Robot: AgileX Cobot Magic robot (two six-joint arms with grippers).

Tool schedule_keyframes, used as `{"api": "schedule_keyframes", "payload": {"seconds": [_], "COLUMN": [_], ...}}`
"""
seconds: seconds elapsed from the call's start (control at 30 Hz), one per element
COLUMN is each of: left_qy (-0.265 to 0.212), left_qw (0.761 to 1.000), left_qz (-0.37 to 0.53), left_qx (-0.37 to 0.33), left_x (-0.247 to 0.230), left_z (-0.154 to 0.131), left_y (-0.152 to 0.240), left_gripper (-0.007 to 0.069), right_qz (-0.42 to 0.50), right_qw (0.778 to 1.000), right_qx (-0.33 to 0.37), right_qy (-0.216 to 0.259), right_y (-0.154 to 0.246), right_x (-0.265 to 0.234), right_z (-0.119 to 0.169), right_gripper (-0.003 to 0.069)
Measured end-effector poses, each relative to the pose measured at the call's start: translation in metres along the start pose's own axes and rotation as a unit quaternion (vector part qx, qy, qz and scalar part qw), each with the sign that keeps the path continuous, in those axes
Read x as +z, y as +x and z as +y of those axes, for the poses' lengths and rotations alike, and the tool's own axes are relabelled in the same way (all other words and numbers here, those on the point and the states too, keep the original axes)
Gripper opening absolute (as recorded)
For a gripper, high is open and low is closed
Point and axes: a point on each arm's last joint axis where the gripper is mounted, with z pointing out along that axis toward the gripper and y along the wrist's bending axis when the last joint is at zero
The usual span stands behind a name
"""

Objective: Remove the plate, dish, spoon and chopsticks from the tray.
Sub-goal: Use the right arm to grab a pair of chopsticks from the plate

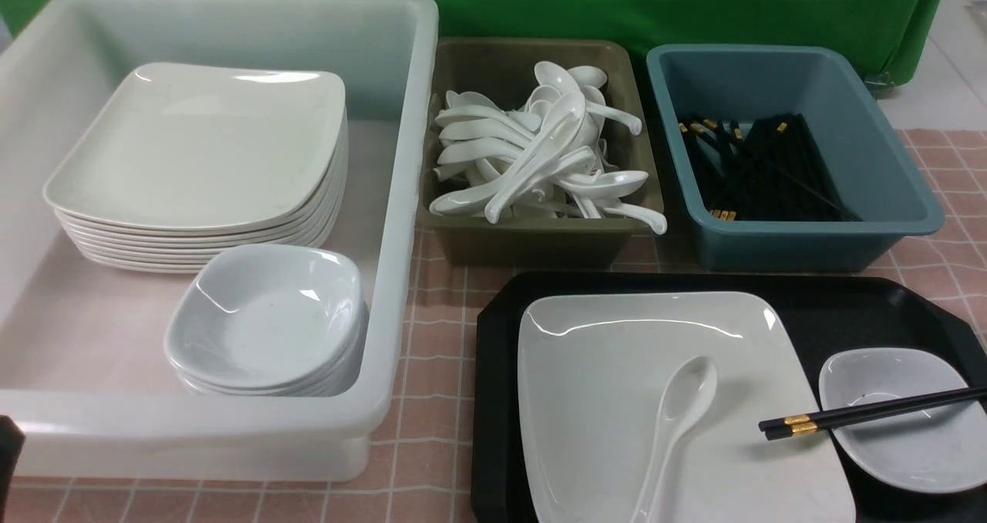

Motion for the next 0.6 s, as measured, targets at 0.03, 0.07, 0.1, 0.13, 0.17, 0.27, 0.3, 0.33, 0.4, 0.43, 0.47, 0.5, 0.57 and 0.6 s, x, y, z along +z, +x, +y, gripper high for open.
{"api": "schedule_keyframes", "payload": {"seconds": [0.03,0.07,0.1,0.13,0.17,0.27,0.3,0.33,0.4,0.43,0.47,0.5,0.57,0.6], "left_qy": [0.001,0.004,0.005,0.006,0.006,0.005,0.005,0.007,0.012,0.013,0.022,0.036,0.071,0.088], "left_qw": [1.000,0.997,0.993,0.991,0.991,0.988,0.987,0.981,0.968,0.967,0.959,0.952,0.942,0.941], "left_qz": [0.000,-0.019,-0.035,-0.042,-0.043,-0.066,-0.075,-0.106,-0.158,-0.163,-0.197,-0.214,-0.231,-0.231], "left_qx": [-0.012,-0.078,-0.112,-0.127,-0.127,-0.138,-0.141,-0.164,-0.195,-0.195,-0.204,-0.215,-0.233,-0.230], "left_x": [0.000,0.000,0.000,0.000,0.000,-0.001,-0.001,-0.002,-0.005,-0.005,-0.007,-0.010,-0.016,-0.021], "left_z": [0.000,0.000,0.000,0.000,0.000,0.001,0.001,0.002,0.003,0.003,0.003,0.001,-0.010,-0.017], "left_y": [0.000,-0.003,-0.006,-0.008,-0.008,-0.012,-0.014,-0.019,-0.028,-0.029,-0.036,-0.044,-0.067,-0.081], "left_gripper": [0.0005,0.0005,0.0005,0.0005,0.0005,0.0005,0.0005,0.0005,0.0005,0.0005,0.0005,0.0005,0.0005,0.0005], "right_qz": [0.000,0.000,0.000,0.000,0.000,-0.002,-0.005,-0.017,-0.043,-0.049,-0.075,-0.101,-0.152,-0.168], "right_qw": [1.000,1.000,1.000,1.000,1.000,1.000,1.000,0.999,0.993,0.991,0.980,0.968,0.940,0.930], "right_qx": [0.000,0.000,0.000,0.000,0.000,0.001,0.006,0.037,0.107,0.124,0.185,0.227,0.303,0.322], "right_qy": [0.000,0.000,0.000,0.000,0.000,0.000,-0.001,-0.006,-0.015,-0.016,-0.023,-0.029,-0.047,-0.051], "right_y": [0.000,0.000,0.000,0.000,0.000,0.000,-0.001,-0.002,-0.006,-0.007,-0.012,-0.017,-0.026,-0.029], "right_x": [0.000,0.000,0.000,0.000,0.000,0.000,0.000,0.000,0.001,0.001,0.000,-0.001,-0.003,-0.004], "right_z": [0.000,0.000,0.000,0.000,0.000,0.000,0.000,0.001,0.002,0.002,0.002,0.001,0.000,-0.001], "right_gripper": [0.0241,0.0241,0.0241,0.0241,0.0241,0.0241,0.0241,0.0241,0.0241,0.0241,0.0241,0.0241,0.0241,0.0241]}}
